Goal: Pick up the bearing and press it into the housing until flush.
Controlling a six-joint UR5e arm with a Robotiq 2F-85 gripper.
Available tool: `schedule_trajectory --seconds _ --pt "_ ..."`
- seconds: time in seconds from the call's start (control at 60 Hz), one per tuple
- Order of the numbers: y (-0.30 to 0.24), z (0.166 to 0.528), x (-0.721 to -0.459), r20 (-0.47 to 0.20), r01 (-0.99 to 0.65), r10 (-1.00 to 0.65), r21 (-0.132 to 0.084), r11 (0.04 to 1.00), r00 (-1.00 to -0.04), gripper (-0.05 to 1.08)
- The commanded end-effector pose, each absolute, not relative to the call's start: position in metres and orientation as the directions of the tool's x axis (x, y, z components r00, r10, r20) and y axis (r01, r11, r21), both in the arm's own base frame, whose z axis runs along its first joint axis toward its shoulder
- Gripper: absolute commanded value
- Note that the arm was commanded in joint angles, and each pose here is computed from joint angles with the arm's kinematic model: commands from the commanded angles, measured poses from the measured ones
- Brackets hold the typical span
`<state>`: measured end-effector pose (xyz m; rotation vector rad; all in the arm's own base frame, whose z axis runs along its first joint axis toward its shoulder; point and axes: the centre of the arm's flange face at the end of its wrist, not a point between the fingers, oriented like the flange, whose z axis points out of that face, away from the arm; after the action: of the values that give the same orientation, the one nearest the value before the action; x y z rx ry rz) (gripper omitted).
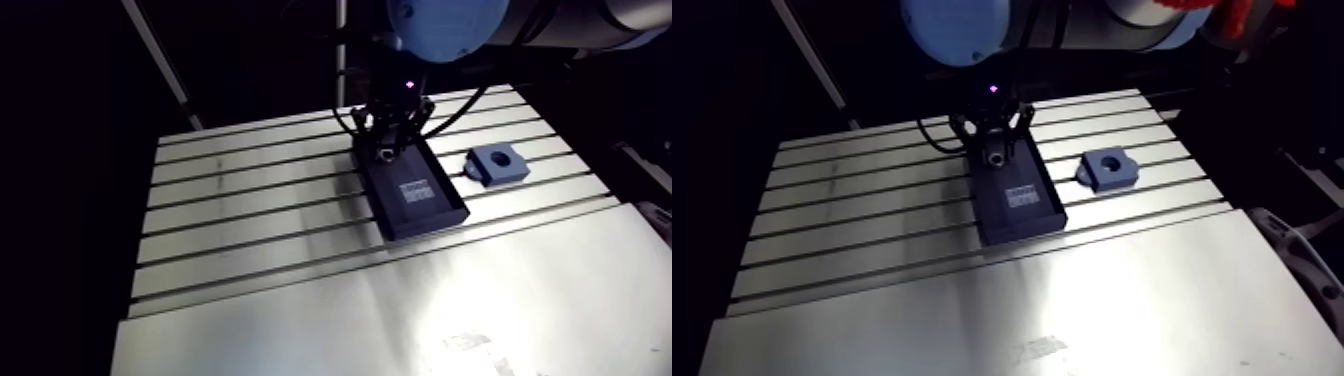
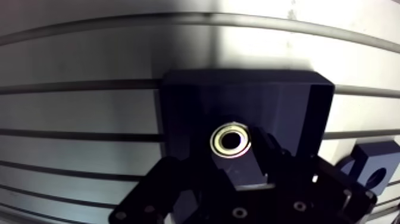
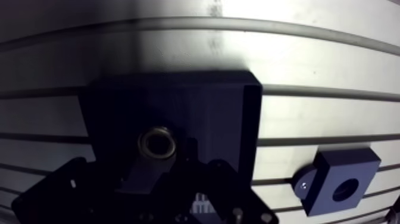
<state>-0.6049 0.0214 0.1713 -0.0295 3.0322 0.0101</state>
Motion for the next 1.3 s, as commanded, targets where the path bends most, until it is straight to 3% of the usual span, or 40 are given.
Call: schedule_trajectory --seconds 0.017,0.9,1.3 --pt "0.0214 0.1711 -0.6048 -0.109 -0.020 -0.019 0.006 1.000 -0.994 0.50" --pt "0.0229 0.1726 -0.6062 -0.106 -0.018 -0.017 0.008 1.000 -0.994 0.53" --pt "0.0256 0.1769 -0.6083 -0.096 -0.015 -0.014 0.006 1.000 -0.995 0.60"
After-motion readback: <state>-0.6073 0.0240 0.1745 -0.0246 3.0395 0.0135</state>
